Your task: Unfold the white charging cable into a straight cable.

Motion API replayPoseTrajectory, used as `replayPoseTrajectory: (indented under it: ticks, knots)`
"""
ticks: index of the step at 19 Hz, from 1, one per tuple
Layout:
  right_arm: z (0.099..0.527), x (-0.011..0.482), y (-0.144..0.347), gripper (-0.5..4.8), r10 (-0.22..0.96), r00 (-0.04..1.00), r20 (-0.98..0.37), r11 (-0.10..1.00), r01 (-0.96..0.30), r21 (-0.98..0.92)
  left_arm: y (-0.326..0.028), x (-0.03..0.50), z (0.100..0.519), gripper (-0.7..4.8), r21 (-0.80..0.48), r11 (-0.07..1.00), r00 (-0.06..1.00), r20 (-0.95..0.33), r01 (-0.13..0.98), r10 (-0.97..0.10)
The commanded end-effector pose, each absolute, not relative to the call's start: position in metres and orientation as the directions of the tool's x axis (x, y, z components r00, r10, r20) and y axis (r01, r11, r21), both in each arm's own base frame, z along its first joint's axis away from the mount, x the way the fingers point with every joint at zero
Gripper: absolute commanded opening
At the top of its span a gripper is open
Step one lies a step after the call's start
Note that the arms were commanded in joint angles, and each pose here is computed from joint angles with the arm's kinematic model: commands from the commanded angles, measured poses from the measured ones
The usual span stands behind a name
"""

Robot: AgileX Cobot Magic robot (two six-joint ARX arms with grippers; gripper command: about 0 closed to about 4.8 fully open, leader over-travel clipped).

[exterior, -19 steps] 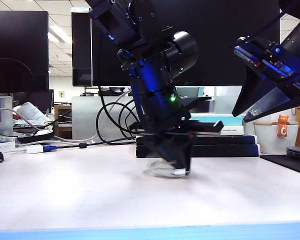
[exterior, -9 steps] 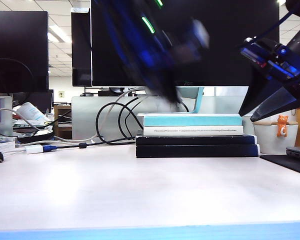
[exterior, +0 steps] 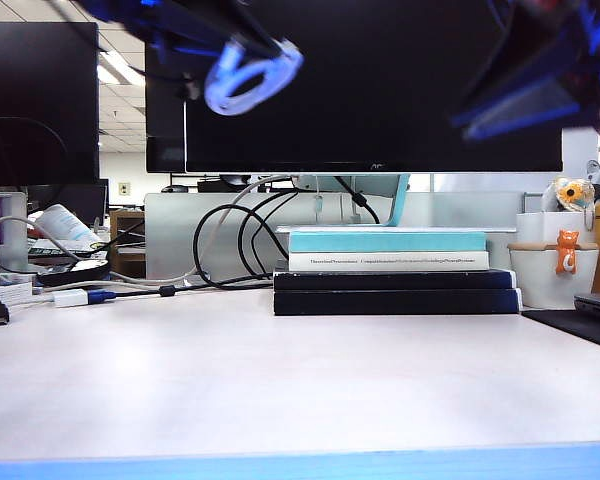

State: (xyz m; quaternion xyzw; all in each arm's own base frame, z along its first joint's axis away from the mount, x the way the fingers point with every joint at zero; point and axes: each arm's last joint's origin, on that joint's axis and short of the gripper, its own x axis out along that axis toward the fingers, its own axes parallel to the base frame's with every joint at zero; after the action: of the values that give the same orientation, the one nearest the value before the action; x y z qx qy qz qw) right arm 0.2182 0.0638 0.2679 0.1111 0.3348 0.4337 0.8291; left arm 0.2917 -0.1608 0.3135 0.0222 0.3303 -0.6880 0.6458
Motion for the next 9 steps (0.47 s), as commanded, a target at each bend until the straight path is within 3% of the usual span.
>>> replayPoseTrajectory:
  ticks: [1, 4, 5, 7, 9]
  knots:
    - [0.277, 0.214, 0.067, 1.26, 0.893, 0.290, -0.343, 0.436, -0.746, 0.503, -0.158, 0.279, 0.308, -0.06, -0.442, -0.055, -0.269, -0.439, 0.895, -0.857]
    - [0.279, 0.213, 0.068, 1.26, 0.924, 0.235, -0.301, 0.366, -0.768, 0.526, -0.171, 0.268, 0.302, -0.06, -0.433, -0.162, -0.349, -0.397, 0.887, -0.849]
    - [0.280, 0.212, 0.069, 1.26, 0.940, 0.199, -0.278, 0.323, -0.782, 0.534, -0.178, 0.260, 0.304, -0.06, -0.399, -0.402, -0.470, -0.086, 0.824, -0.878]
    - [0.281, 0.211, 0.069, 1.26, 0.956, 0.157, -0.249, 0.272, -0.793, 0.545, -0.177, 0.262, 0.305, -0.06, -0.355, -0.468, -0.488, 0.037, 0.809, -0.872]
    - [0.282, 0.210, 0.070, 1.26, 0.967, 0.124, -0.223, 0.230, -0.802, 0.551, -0.177, 0.267, 0.300, -0.06, -0.369, -0.471, -0.483, 0.067, 0.801, -0.873]
